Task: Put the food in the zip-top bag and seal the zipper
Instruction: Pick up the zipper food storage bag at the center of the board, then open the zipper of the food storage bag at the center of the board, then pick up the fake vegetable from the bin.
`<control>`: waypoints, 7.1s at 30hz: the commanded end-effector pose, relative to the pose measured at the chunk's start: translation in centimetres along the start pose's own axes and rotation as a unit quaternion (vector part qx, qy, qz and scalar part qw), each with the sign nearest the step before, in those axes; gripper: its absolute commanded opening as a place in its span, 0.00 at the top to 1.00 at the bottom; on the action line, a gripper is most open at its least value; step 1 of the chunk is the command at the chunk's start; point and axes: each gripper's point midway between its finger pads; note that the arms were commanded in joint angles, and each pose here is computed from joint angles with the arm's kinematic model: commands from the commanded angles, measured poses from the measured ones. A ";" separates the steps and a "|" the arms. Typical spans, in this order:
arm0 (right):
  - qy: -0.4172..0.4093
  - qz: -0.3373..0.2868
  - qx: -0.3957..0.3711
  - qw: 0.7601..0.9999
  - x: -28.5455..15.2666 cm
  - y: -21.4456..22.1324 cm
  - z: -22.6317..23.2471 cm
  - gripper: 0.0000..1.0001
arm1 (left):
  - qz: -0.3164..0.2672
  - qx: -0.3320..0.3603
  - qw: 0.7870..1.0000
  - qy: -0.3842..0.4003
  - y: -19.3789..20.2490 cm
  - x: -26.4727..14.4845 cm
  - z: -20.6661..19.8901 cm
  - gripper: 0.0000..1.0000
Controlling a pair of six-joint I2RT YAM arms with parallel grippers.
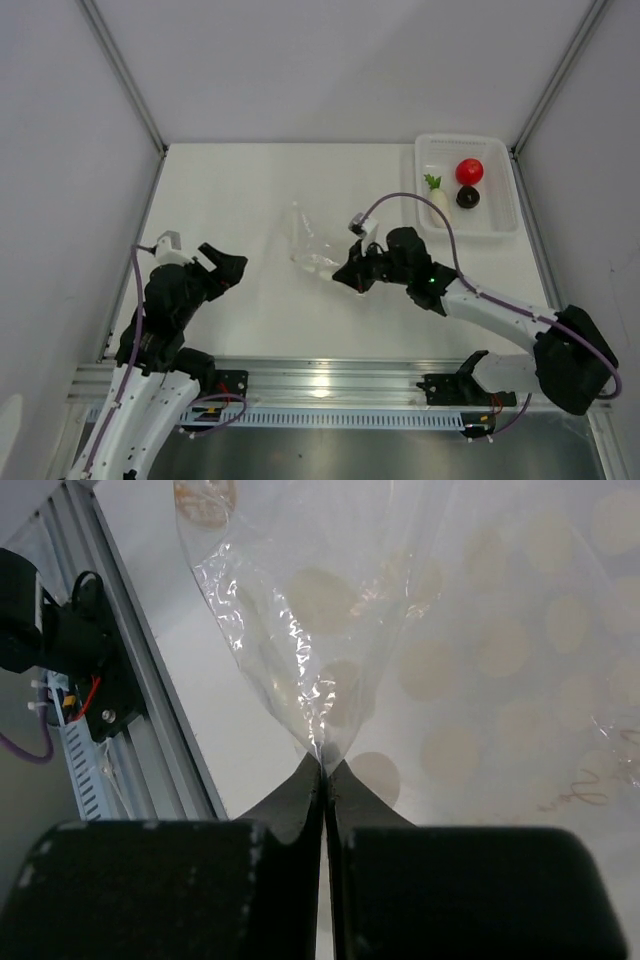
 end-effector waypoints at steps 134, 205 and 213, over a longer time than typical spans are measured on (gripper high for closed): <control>0.285 0.116 0.069 0.949 1.6 -4.0 -3.1 1.00 | 0.094 0.138 0.979 0.112 3.9 -1.0 -10.2 0.99; 0.509 0.080 0.288 0.807 -16.1 -0.2 -42.0 0.07 | 0.158 0.174 0.958 0.166 8.1 1.4 -11.9 0.99; 0.481 0.118 0.291 0.818 -14.1 3.4 -43.2 0.12 | 0.170 0.178 0.955 0.164 8.5 1.7 -12.3 1.00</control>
Point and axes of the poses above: each gripper's point midway between its finger pads, its own x axis out along the fingers, its own z axis along the line the jaws close on, y = z × x, and after that the axes turned 14 degrees about -x, right-handed
